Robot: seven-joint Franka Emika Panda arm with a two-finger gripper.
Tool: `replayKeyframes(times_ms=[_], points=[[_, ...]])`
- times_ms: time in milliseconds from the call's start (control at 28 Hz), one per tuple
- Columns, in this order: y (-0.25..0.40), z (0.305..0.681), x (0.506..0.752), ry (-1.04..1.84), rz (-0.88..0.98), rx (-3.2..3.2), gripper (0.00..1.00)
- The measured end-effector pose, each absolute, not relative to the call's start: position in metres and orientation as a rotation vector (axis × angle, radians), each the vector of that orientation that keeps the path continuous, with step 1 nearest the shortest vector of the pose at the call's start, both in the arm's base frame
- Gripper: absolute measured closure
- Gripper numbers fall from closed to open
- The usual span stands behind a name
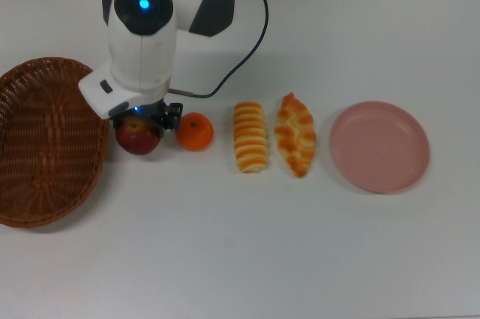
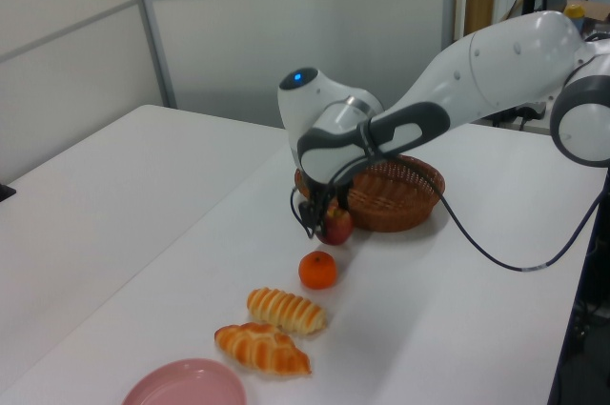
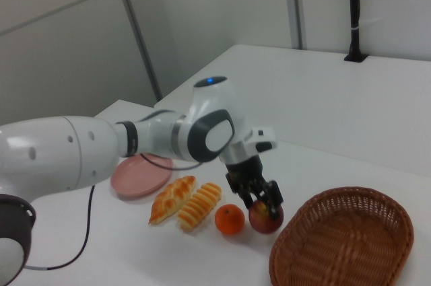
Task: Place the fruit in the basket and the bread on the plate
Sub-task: 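Lift the apple and lower it into the wicker basket, release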
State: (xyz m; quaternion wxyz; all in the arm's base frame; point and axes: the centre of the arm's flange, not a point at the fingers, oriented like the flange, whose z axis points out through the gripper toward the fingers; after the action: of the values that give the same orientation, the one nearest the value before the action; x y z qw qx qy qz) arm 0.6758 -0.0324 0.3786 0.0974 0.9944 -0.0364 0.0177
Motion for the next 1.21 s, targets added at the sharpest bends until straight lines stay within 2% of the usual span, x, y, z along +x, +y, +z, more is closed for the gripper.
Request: replayKeyframes(times_ms=[214, 357, 679, 893, 1107, 1214], points=[[-0.032, 0.421, 0.677, -0.155, 0.152, 2.972, 0.14], [-0.052, 0.432, 0.677, -0.204, 0.18, 2.964, 0.14], [-0.167, 0.433, 0.66, -0.338, 0.15, 2.934, 0.14], [-0.22, 0.422, 0.645, -0.234, 0.089, 2.924, 0.15], [-0.224, 0.384, 0.647, -0.187, -0.004, 2.915, 0.15], [-0.218, 0.368, 0.649, -0.167, -0.036, 2.921, 0.04]])
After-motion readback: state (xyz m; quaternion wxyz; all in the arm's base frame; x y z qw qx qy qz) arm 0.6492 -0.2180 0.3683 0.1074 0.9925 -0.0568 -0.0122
